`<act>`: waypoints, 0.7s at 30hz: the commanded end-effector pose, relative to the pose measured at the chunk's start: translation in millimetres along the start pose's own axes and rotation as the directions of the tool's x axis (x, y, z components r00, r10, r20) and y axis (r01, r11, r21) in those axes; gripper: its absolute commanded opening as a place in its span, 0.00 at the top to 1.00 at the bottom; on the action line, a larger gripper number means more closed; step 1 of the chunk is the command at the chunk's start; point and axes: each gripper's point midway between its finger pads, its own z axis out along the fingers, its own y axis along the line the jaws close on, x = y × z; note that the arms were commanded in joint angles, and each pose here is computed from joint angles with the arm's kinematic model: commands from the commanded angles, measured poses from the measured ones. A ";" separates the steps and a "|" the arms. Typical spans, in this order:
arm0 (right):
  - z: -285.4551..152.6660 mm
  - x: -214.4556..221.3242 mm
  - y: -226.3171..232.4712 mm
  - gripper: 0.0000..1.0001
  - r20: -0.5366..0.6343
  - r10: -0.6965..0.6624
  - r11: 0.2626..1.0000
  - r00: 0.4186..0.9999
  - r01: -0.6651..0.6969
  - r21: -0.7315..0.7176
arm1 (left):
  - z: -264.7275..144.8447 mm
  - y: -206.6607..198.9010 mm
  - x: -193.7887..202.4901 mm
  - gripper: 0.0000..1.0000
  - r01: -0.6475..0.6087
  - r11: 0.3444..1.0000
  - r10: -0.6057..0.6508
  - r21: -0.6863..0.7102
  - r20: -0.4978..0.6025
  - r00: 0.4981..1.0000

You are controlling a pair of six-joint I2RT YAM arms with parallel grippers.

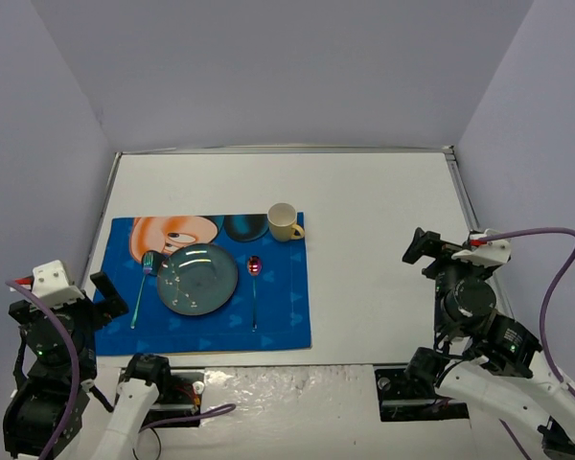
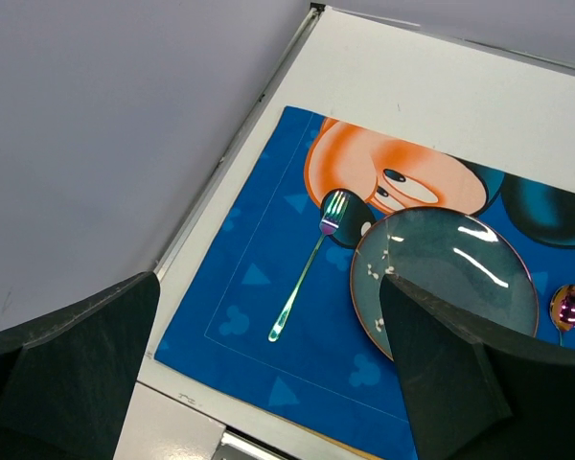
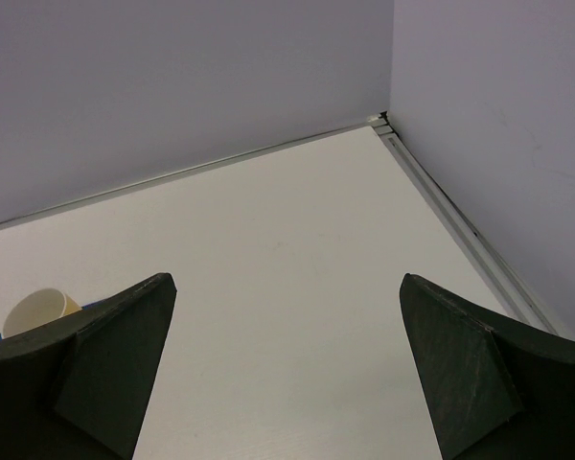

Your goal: Set the dinner table for one person

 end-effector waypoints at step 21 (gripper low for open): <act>-3.4 -14.1 -14.8 0.00 0.050 0.065 0.997 0.997 -0.066 0.030 | -5.6 6.8 -11.0 0.03 0.075 0.997 -0.074 -0.009 0.109 0.991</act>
